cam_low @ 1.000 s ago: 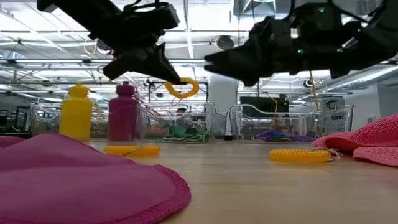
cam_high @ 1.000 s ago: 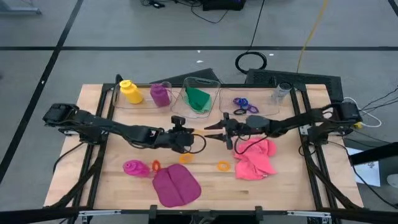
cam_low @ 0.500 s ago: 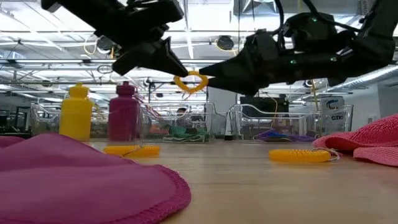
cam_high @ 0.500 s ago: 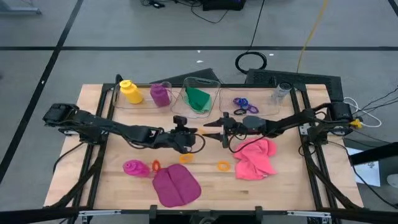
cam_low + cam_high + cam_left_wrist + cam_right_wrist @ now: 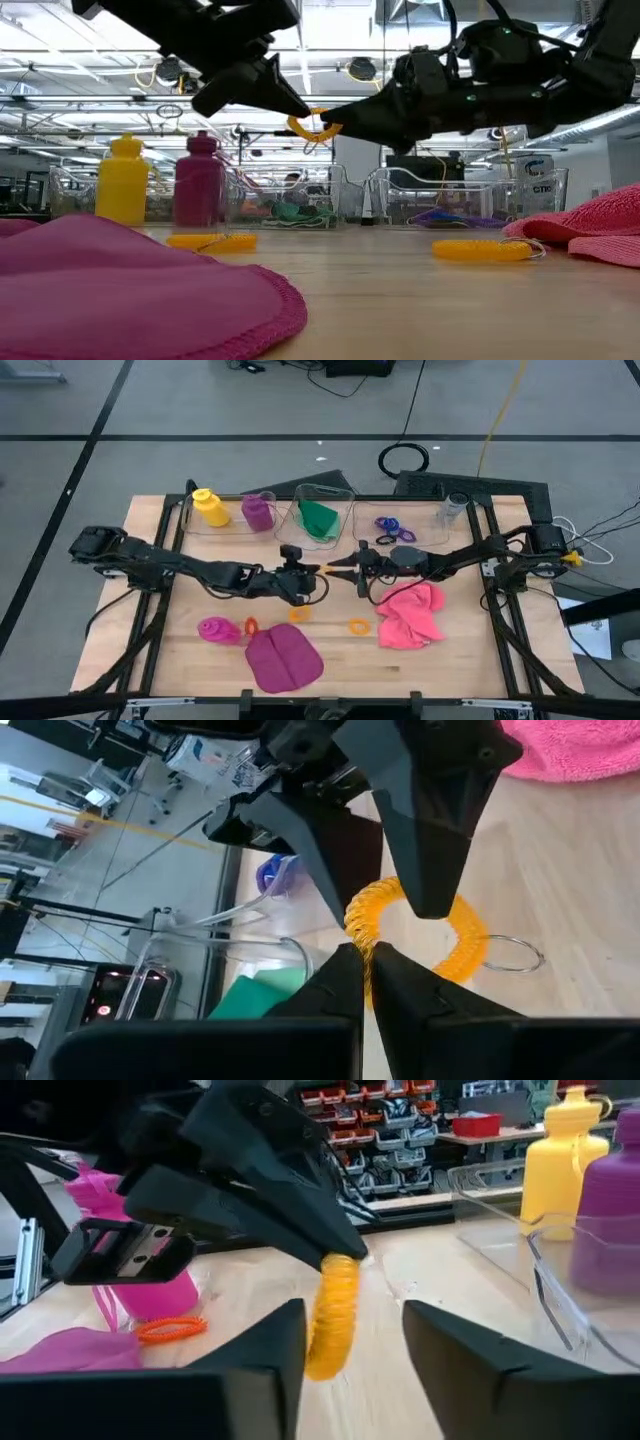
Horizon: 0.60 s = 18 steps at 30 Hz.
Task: Pick & Place Sports Items
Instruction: Put the top yellow spring keychain into the right transparent bin
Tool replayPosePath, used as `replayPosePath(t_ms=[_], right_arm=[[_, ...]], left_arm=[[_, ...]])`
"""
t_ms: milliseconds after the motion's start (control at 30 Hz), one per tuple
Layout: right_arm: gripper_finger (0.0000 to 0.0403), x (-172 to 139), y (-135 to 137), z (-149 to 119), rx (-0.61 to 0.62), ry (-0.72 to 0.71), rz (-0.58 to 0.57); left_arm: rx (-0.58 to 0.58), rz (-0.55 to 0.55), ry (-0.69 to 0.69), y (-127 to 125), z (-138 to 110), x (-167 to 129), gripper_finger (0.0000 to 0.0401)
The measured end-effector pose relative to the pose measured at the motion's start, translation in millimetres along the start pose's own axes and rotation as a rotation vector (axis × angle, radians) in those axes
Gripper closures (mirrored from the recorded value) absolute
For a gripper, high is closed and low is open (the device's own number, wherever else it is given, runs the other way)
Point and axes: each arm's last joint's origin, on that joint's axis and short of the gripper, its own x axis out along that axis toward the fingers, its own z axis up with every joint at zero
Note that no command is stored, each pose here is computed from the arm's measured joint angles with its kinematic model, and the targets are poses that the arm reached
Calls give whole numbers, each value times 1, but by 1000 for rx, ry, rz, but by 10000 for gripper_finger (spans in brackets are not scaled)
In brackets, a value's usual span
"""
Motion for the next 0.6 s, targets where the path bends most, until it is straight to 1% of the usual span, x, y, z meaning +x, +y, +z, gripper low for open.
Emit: replayPosePath(t_ms=[233,367,500,600], right_arm=[[359,0,0,0,-15,-3,1],[399,0,0,0,-22,-2,1],[390,0,0,0,-30,-2,0],[392,0,0,0,-32,-2,1]], left_arm=[[-22,12,13,5,-3,4,398],[-28,18,18,7,-4,6,390],[-29,20,22,9,-4,7,379],[-28,19,22,9,-4,7,363]])
